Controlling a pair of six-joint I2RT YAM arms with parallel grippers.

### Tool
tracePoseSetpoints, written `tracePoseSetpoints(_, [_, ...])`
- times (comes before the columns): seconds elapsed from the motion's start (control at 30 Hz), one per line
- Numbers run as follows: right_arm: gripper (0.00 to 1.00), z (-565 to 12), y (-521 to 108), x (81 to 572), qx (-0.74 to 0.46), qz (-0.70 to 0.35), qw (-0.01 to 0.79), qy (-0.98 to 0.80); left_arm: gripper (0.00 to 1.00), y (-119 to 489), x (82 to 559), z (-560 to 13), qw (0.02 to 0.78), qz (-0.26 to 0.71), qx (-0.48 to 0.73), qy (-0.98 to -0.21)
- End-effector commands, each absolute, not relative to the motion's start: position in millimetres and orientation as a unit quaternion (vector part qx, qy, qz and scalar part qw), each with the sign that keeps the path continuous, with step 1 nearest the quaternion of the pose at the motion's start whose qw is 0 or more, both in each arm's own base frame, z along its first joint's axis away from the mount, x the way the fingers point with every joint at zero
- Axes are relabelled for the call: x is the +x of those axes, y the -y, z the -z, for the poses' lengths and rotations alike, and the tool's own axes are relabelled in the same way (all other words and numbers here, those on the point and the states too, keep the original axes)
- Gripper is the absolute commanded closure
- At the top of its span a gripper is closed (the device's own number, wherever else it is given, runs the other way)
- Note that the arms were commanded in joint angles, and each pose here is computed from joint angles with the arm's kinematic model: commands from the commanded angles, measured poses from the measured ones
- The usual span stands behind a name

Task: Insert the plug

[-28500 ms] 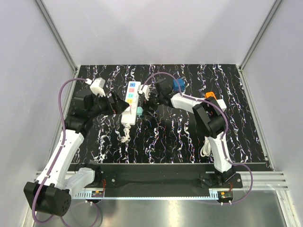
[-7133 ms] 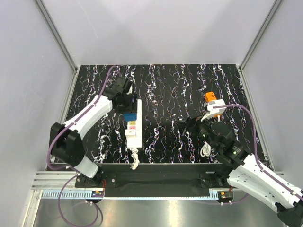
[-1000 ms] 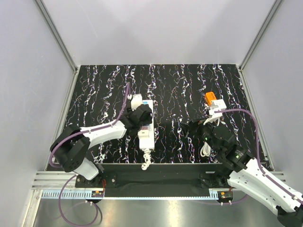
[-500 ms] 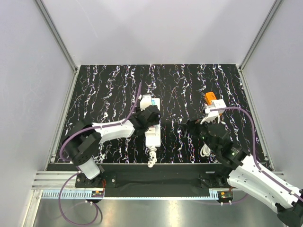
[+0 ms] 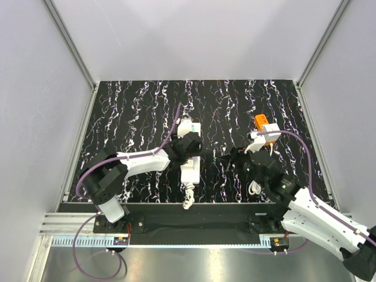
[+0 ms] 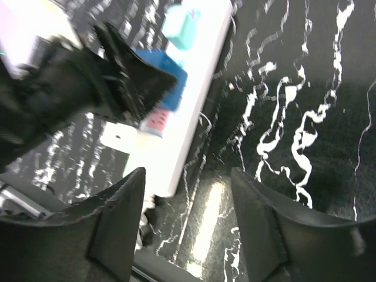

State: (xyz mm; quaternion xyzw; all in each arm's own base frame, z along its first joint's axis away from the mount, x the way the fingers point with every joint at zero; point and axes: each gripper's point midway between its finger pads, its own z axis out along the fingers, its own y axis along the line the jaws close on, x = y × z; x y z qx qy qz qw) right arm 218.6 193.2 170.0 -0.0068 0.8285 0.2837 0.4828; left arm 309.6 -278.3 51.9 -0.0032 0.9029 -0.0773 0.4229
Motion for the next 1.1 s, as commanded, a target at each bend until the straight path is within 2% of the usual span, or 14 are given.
tracePoseSetpoints(0.0, [0.30, -208, -192, 219, 0.004, -0.312, 0.518, -0.796, 0.56, 196, 165, 52, 0.109, -0.068, 0.094, -0.987])
tracePoseSetpoints(0.03, [0.27, -211, -191, 220, 0.004, -0.311, 0.521, -0.794, 0.51, 203, 171, 45, 0.116, -0.062, 0.095, -0.987])
tracePoseSetpoints(0.07, [0.26, -210, -189, 219, 0.004, -0.308, 0.520, -0.797, 0.38, 202, 172, 41, 0.116, -0.068, 0.097, -0.986])
tracePoseSetpoints(0.27, [0.19, -213, -185, 213, 0.004, -0.311, 0.517, -0.798, 0.21, 217, 205, -1, 0.155, -0.070, 0.107, -0.980])
tracePoseSetpoints(0.4, [0.16, -221, -184, 212, 0.007, -0.312, 0.519, -0.796, 0.03, 229, 234, -33, 0.182, -0.055, 0.108, -0.976])
tracePoseSetpoints(0.8, [0.10, -237, -175, 219, 0.012, -0.280, 0.529, -0.801, 0.01, 241, 290, -151, 0.282, 0.053, 0.133, -0.949])
tracePoseSetpoints(1.07, [0.04, -244, -180, 218, -0.003, -0.275, 0.516, -0.811, 0.01, 256, 279, -227, 0.331, 0.183, 0.184, -0.907])
